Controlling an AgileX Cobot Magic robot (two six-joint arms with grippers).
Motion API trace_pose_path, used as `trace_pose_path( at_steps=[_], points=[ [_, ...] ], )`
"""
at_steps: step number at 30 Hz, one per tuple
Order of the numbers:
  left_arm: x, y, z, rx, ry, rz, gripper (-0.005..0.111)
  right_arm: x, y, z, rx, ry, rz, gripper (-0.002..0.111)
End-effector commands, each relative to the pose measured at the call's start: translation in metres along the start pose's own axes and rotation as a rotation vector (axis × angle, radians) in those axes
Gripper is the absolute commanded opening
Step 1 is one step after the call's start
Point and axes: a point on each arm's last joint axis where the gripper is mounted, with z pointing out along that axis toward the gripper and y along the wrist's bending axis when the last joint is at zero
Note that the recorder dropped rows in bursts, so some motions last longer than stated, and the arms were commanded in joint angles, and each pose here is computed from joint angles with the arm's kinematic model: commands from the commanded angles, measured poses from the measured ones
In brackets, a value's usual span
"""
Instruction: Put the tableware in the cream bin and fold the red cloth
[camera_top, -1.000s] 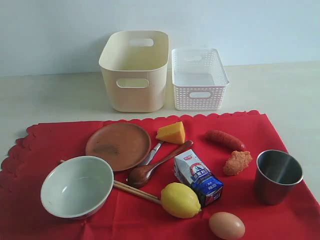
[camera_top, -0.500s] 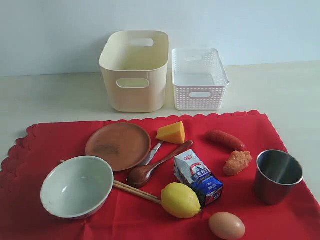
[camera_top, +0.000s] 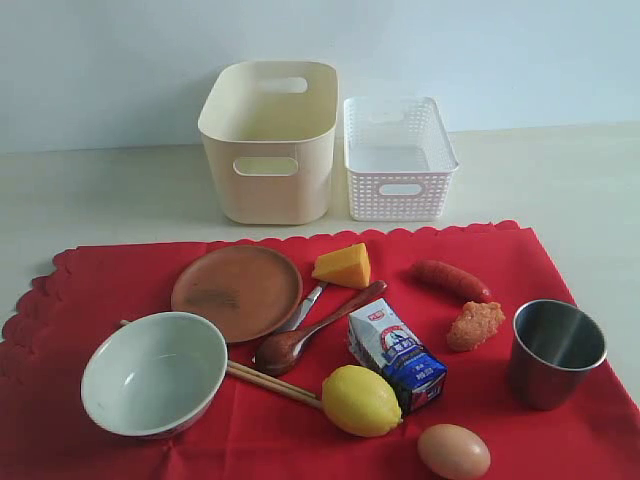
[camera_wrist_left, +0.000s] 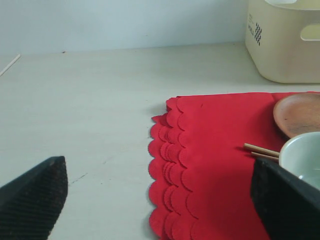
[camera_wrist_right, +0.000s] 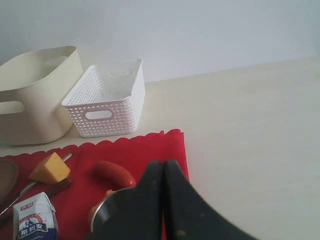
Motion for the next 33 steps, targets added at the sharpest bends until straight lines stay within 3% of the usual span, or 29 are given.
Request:
trace_pose_path(
  at_steps=[1,14,33],
  points=[
    [0.000,0.000,0.000,-0.003,-0.013,0.002,0.094,-0.022,0.003,0.004,0.006,0.005,-0.006,0.000],
    [0.000,0.000,0.000,-0.003,-0.013,0.002,0.094,-0.089,0.013,0.023,0.006,0.004,-0.006,0.000],
    [0.000,0.000,0.000,-0.003,-0.013,0.002,0.094,-0.092,0.013,0.023,0.000,-0.012,0.005,0.000]
  ],
)
